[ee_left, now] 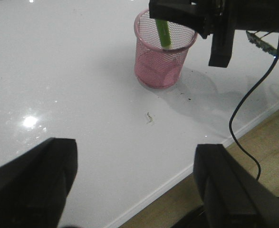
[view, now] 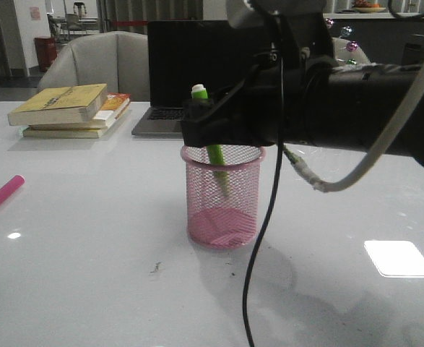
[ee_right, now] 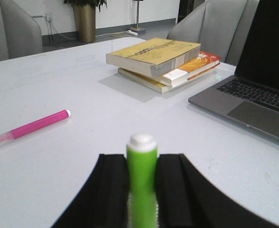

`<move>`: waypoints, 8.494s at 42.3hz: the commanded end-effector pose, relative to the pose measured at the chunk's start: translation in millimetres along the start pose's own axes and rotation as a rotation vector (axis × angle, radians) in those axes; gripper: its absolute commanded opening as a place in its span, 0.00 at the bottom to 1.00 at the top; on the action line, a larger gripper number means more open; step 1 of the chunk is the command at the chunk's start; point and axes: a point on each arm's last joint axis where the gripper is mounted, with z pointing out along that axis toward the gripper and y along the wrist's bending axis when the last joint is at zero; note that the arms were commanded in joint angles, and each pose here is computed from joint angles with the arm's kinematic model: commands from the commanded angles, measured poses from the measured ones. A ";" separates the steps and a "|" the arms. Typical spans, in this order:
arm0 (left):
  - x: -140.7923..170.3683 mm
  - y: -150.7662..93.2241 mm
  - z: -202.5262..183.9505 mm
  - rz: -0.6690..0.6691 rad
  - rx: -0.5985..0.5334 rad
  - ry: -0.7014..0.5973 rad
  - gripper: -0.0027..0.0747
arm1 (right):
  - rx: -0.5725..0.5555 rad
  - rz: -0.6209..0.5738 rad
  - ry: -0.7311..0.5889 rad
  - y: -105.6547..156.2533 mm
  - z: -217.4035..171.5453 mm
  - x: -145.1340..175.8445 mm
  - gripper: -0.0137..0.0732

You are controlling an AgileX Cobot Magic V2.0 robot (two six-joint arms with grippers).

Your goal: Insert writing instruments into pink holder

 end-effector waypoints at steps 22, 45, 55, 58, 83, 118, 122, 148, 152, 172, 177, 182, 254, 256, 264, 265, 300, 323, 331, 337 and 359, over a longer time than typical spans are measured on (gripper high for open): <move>-15.4 -1.4 -7.1 -0.008 0.010 -0.112 0.76 | 0.050 -0.056 -0.017 -1.0 -56.9 -99.7 0.73; -15.4 -1.4 -7.1 -0.008 0.010 -0.112 0.76 | 0.139 0.079 0.441 6.8 -201.6 -130.4 0.73; -14.8 4.1 -7.5 -0.021 -0.025 -0.065 0.76 | 0.143 0.075 0.479 6.9 -206.1 -127.9 0.73; -15.9 12.3 -5.8 -0.057 -0.067 0.001 0.76 | 0.143 0.076 0.484 6.9 -206.3 -127.5 0.73; -30.5 150.4 92.6 -0.422 -0.360 0.386 0.76 | 0.143 0.076 0.484 6.9 -206.3 -127.5 0.73; -43.6 222.7 230.5 -0.450 -0.338 0.503 0.76 | 0.143 0.076 0.483 6.9 -206.3 -127.6 0.73; -43.4 224.8 235.1 -0.450 -0.338 0.500 0.76 | 0.143 0.076 0.483 6.9 -206.3 -127.6 0.73; -37.5 227.6 245.4 -0.457 -0.329 0.549 0.51 | 0.143 0.076 0.483 6.9 -206.3 -127.6 0.73; -37.8 227.8 245.6 -0.456 -0.330 0.545 0.39 | 0.143 0.076 0.483 6.9 -206.3 -127.6 0.73; -75.3 191.3 201.7 -0.384 -0.226 0.310 0.15 | 0.143 0.076 0.483 6.9 -206.3 -127.6 0.73; -93.6 158.3 169.8 -0.308 -0.238 0.122 0.15 | 0.143 0.076 0.483 6.9 -206.3 -127.6 0.73; -107.0 114.2 135.1 -0.216 -0.222 -0.092 0.15 | 0.143 0.076 0.483 6.9 -206.3 -127.6 0.73; -70.0 -83.6 208.5 -0.008 0.065 -0.846 0.53 | 0.143 0.076 0.483 6.9 -206.3 -127.6 0.73; -74.4 -82.7 200.3 -0.006 0.074 -0.818 0.53 | 0.143 0.076 0.483 6.9 -206.3 -127.6 0.73; -92.4 -80.4 146.5 0.105 0.104 -0.703 0.53 | 0.143 0.076 0.483 6.9 -206.3 -127.6 0.73; -91.5 -79.2 141.5 0.117 0.114 -0.659 0.53 | 0.143 0.076 0.483 6.9 -206.3 -127.6 0.73; -26.4 15.2 -3.3 0.149 -0.107 0.093 0.53 | 0.142 0.076 0.469 6.9 -205.7 -128.7 0.73; 11.7 -0.4 -31.1 0.073 -0.064 -0.003 0.53 | 0.142 0.078 0.476 7.1 -205.9 -128.2 0.73; 11.6 -0.5 -31.1 0.073 -0.063 -0.005 0.40 | 0.150 0.060 0.499 6.1 -207.1 -126.4 0.50; 10.4 -0.7 -31.1 0.073 -0.061 -0.017 0.24 | 0.152 0.056 0.508 5.9 -207.5 -125.7 0.31; 9.5 -1.1 -31.1 0.071 -0.057 -0.028 0.15 | 0.152 0.056 0.505 5.9 -207.6 -126.0 0.22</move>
